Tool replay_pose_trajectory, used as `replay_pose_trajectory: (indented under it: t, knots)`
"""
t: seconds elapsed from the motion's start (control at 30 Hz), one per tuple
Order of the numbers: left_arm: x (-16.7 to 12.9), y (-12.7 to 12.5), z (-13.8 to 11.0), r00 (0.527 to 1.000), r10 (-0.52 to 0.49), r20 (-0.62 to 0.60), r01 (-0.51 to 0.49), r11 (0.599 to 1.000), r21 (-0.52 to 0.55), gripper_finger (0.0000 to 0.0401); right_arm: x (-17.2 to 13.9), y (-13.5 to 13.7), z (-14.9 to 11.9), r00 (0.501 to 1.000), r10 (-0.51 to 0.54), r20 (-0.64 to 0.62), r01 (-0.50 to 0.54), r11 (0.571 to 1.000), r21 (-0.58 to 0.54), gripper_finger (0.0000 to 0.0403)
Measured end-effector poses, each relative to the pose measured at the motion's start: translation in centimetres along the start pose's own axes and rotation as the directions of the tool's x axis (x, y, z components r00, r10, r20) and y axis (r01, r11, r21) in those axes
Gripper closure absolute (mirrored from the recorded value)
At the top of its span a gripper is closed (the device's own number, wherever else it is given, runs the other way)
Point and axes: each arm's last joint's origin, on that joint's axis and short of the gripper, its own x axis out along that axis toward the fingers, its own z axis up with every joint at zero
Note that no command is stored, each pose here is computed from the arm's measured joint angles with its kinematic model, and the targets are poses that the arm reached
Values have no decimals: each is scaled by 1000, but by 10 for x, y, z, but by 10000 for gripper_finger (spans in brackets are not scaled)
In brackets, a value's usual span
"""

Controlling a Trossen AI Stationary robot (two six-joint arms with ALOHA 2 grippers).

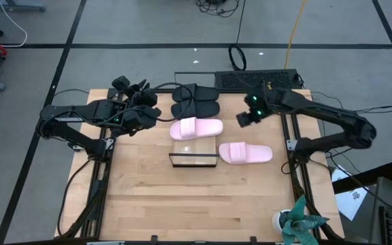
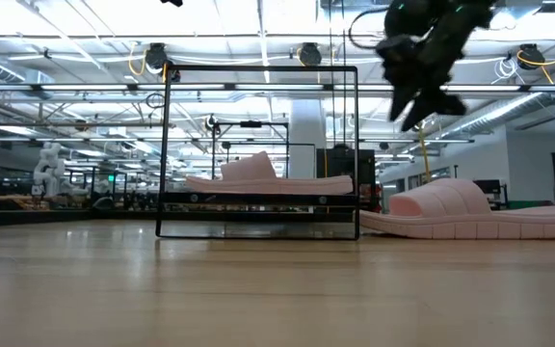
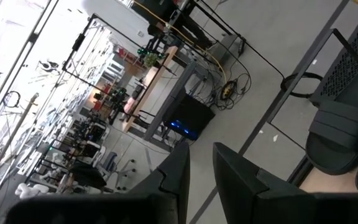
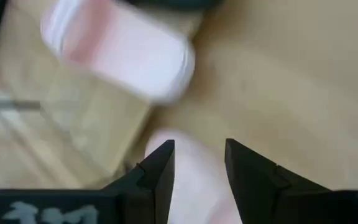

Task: Pick and place slides into the shelf
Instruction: Put the pink slide on the shelf

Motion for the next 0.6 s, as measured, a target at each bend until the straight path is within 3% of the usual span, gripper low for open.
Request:
replay_pose_trajectory:
  t: [0.23, 0.4, 0.6]
  knots:
    - [0, 0, 0, 1000, 0, 0, 0, 1000, -23, 323, -21, 6, -51, 988, -29, -154, 42, 996, 83, 271]
    - [0, 0, 0, 1000, 0, 1, 0, 998, -57, 323, -4, -1, -82, 977, -26, -211, 63, 983, 173, 271]
    - [0, 0, 0, 1000, -14, 2, 14, 998, -63, 323, 27, -9, -100, 985, 88, -148, -53, 972, 228, 271]
